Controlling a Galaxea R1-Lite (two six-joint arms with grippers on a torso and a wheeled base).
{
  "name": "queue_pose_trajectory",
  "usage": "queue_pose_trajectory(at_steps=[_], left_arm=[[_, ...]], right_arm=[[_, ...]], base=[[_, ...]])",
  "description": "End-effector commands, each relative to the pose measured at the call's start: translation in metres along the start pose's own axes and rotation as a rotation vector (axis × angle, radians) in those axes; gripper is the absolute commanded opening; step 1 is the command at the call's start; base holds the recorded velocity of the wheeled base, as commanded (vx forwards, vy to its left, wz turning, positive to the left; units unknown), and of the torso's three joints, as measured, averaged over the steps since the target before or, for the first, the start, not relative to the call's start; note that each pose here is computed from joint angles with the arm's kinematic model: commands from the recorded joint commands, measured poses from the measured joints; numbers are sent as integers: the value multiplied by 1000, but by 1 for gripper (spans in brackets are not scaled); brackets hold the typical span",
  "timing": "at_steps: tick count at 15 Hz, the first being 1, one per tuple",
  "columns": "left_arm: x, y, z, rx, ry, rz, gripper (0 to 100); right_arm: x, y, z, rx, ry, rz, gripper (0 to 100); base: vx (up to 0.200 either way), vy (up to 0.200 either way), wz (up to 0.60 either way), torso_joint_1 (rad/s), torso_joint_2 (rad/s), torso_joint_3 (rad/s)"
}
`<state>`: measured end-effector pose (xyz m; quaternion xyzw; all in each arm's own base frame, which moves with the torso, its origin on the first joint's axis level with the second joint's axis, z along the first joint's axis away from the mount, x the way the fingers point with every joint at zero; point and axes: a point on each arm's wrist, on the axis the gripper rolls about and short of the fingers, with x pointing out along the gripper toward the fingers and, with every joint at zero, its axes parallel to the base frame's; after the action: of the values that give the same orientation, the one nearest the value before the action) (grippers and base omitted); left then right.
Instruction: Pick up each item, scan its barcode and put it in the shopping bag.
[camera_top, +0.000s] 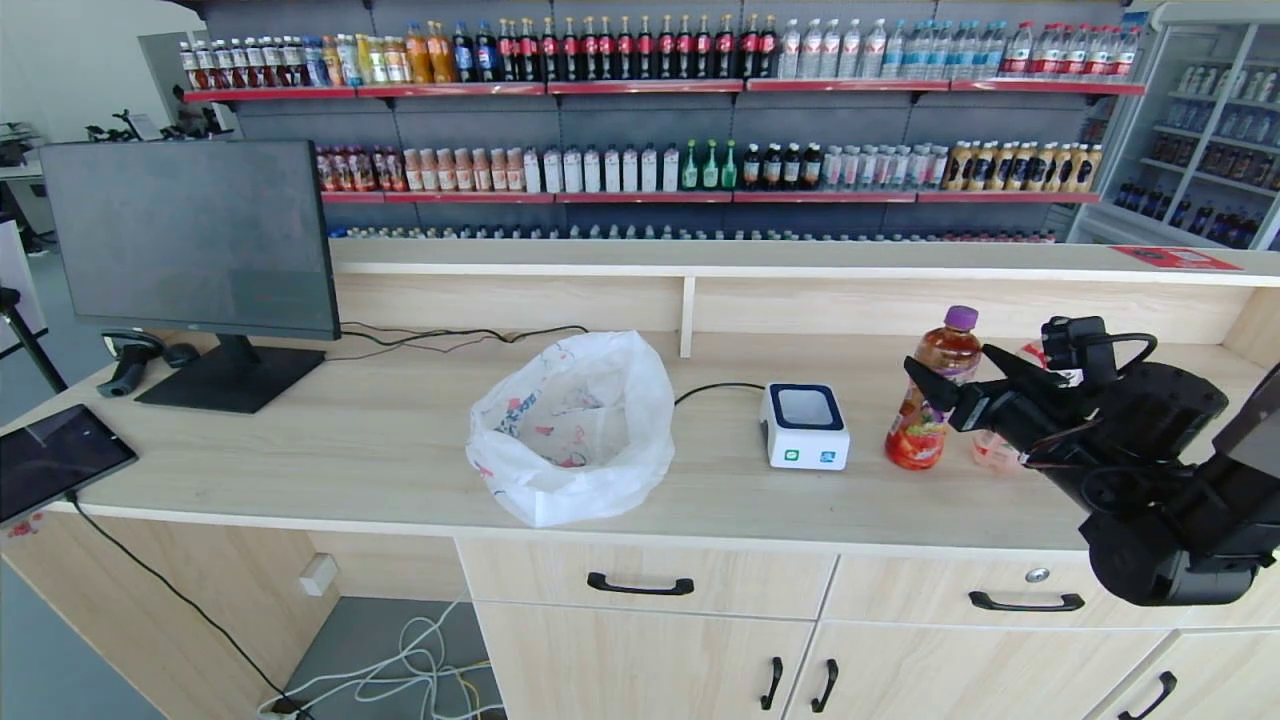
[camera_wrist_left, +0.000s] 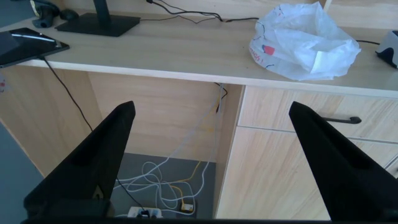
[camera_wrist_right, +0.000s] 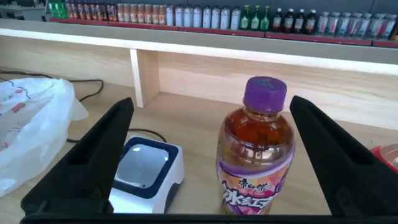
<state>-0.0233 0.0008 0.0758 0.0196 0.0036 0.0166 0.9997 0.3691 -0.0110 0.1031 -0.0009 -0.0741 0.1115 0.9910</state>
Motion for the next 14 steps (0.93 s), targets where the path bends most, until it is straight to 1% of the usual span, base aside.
queue_pose_trajectory(at_steps=[1,5,11,14], left_arm=[[0,0,0,-1,0,0,100],[0,0,0,-1,0,0,100],[0,0,0,-1,0,0,100],[0,0,0,-1,0,0,100]], right_arm=[[0,-7,-11,3,28,-17,100],[-4,-12,-18,3,53,-33,100],[-5,-15,-45,24,125,-42,100],[-2,-18,-54,30,137,-46,100]], base=[[0,0,0,0,0,0],[0,0,0,0,0,0],[0,0,0,0,0,0],[0,0,0,0,0,0]])
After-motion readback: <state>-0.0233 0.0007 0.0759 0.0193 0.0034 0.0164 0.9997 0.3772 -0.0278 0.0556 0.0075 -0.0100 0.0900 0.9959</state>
